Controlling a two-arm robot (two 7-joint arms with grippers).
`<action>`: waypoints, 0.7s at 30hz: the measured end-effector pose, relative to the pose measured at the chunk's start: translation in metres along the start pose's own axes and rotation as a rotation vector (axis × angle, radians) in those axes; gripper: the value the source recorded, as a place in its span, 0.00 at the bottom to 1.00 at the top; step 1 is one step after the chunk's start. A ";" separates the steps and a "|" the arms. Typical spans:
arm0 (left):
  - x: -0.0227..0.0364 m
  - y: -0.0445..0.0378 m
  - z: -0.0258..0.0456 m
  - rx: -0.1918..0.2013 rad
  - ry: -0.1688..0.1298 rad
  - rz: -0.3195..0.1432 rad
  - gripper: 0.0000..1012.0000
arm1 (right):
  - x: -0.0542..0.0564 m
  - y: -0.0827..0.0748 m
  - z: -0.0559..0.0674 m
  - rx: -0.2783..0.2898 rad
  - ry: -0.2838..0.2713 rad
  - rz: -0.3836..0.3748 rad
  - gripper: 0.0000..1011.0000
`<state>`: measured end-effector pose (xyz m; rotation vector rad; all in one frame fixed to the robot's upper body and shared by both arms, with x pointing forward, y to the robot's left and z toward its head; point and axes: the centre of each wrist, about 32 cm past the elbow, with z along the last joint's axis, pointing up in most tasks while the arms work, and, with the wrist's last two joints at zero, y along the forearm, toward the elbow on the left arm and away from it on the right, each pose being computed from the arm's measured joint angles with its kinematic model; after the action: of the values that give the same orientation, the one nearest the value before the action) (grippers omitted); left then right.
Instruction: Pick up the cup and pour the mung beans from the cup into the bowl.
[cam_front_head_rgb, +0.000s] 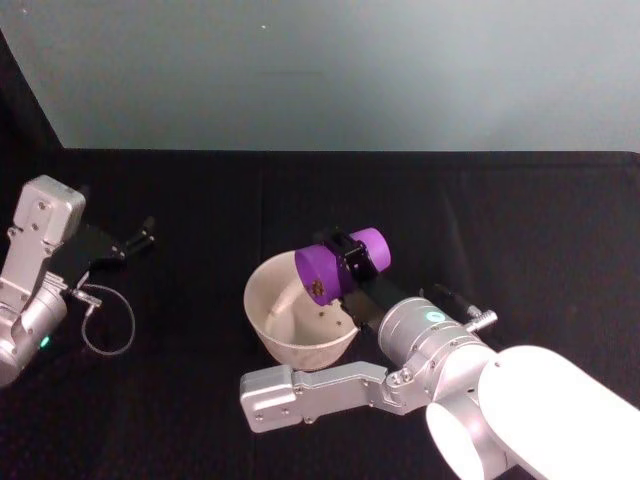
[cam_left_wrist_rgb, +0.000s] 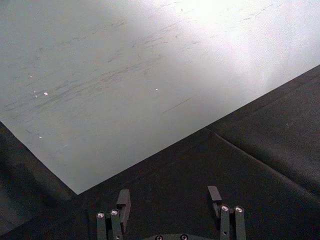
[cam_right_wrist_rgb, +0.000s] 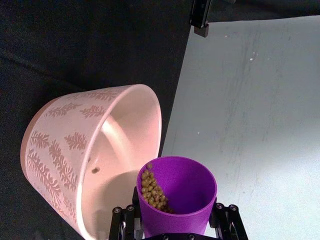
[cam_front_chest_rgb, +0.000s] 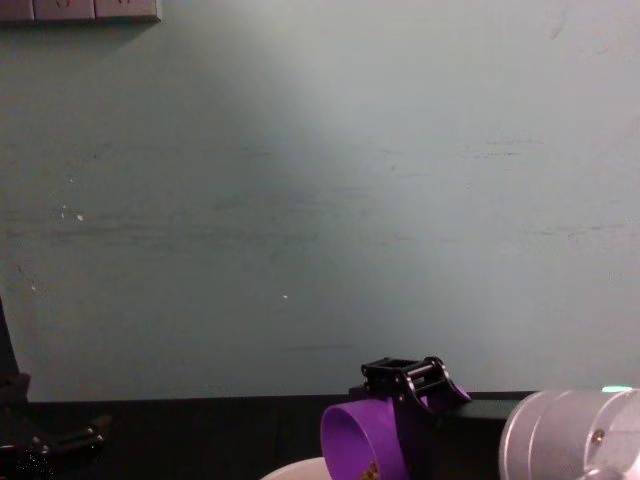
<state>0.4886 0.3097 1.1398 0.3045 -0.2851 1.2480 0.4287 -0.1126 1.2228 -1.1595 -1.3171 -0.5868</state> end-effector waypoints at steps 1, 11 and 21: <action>0.0000 0.0000 0.0000 0.000 0.000 0.000 0.99 | 0.000 0.000 0.000 0.000 -0.001 0.000 0.72; 0.0000 0.0000 0.0000 0.000 0.000 0.000 0.99 | -0.001 0.000 0.002 -0.005 -0.018 0.002 0.72; 0.0000 0.0000 0.0000 0.000 0.000 0.000 0.99 | 0.000 0.000 0.003 -0.008 -0.029 0.003 0.72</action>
<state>0.4886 0.3097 1.1398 0.3045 -0.2850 1.2480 0.4276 -0.1103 1.2220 -1.1800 -1.3387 -0.5758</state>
